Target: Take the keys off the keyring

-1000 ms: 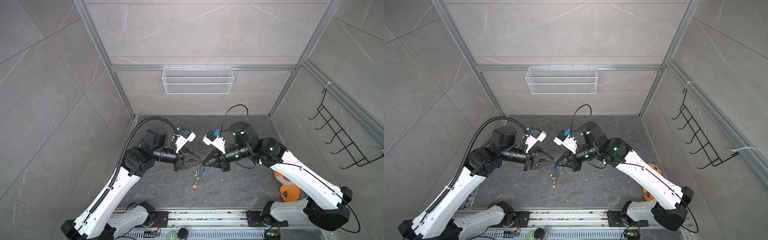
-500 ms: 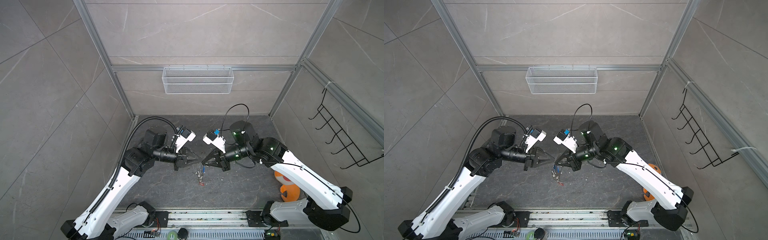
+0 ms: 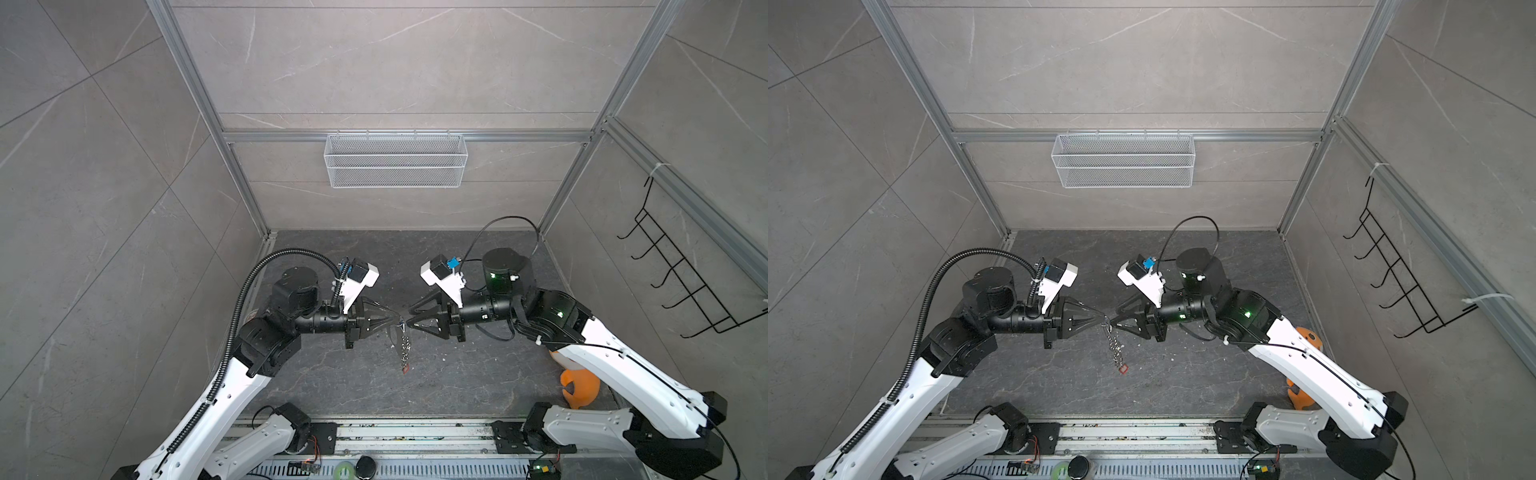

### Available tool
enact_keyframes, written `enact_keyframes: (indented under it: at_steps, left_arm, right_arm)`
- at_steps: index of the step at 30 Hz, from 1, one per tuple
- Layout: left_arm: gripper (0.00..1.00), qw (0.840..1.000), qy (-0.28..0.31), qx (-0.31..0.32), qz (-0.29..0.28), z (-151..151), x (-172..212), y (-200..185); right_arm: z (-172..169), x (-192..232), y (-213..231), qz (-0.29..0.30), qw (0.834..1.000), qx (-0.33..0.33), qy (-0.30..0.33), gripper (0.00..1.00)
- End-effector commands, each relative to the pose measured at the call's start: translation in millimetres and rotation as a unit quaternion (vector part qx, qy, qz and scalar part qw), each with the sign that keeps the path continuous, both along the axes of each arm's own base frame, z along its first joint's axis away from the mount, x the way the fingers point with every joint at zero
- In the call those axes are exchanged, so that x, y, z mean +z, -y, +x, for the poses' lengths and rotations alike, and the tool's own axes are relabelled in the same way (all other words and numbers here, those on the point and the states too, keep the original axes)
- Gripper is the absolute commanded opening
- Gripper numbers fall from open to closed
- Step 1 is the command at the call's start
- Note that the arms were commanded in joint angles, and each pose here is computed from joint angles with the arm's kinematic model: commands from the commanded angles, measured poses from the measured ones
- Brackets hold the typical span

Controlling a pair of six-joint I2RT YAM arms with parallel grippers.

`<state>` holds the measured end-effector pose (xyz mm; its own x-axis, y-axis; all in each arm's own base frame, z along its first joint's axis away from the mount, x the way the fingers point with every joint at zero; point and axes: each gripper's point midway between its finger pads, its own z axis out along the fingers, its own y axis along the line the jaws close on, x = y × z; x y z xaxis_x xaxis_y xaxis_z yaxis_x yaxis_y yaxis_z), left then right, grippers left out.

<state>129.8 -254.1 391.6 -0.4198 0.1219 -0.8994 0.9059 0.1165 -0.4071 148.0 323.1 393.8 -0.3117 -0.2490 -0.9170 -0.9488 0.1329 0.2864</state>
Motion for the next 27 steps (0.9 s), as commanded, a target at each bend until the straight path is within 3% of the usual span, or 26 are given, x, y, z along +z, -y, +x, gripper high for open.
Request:
enact_keyframes:
  at_steps: [1,12,27]
  left_arm:
    - [0.0,0.997,0.055,0.015,-0.052,-3,30,-5]
    - [0.0,0.987,0.092,0.051,-0.122,2,48,-12]
    - [0.0,0.983,0.089,0.048,-0.15,-2,55,-14]
  right_arm:
    - [6,18,1,0.05,0.998,-0.021,0.042,0.41]
    - [0,24,-6,0.089,0.994,-0.01,0.06,0.42]
    - [7,17,-13,0.068,0.994,-0.031,0.079,0.38]
